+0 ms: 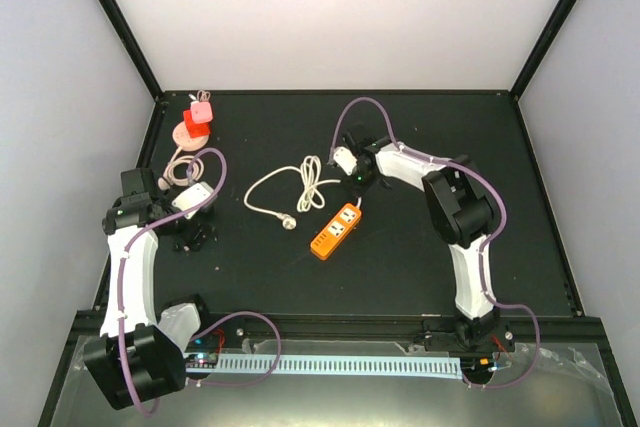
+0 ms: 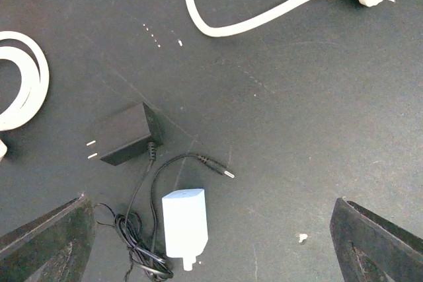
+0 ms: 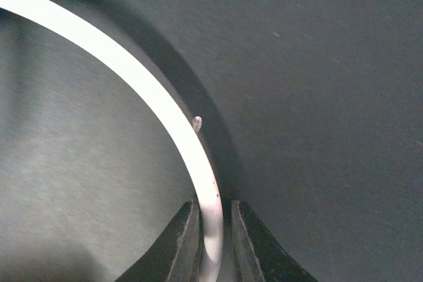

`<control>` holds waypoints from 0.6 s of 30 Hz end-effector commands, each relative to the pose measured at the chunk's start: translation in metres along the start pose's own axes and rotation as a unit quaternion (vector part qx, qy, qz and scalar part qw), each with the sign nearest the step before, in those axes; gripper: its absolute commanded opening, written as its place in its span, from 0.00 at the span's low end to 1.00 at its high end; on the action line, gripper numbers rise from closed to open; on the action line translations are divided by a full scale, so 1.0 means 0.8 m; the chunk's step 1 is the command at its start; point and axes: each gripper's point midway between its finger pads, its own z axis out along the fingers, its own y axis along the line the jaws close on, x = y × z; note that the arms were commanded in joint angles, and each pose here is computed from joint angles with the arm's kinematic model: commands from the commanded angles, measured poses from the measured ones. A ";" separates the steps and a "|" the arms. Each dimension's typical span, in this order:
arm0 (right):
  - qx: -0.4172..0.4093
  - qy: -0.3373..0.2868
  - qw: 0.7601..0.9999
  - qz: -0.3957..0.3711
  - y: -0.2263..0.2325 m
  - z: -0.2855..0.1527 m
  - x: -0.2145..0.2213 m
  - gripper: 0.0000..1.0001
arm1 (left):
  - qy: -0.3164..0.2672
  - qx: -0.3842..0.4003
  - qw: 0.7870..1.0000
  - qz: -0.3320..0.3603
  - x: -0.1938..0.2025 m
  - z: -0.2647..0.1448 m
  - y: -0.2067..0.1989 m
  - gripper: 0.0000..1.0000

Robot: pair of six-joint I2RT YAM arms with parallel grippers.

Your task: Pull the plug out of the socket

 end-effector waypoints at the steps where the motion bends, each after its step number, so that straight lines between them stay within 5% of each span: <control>1: 0.023 0.011 1.000 0.012 -0.040 -0.006 0.009 0.17 | -0.027 0.000 1.000 0.007 -0.022 -0.013 0.001 0.99; 18: 0.074 0.057 0.993 0.072 -0.183 -0.023 0.095 0.15 | -0.032 0.005 0.999 0.003 -0.033 -0.009 0.002 0.99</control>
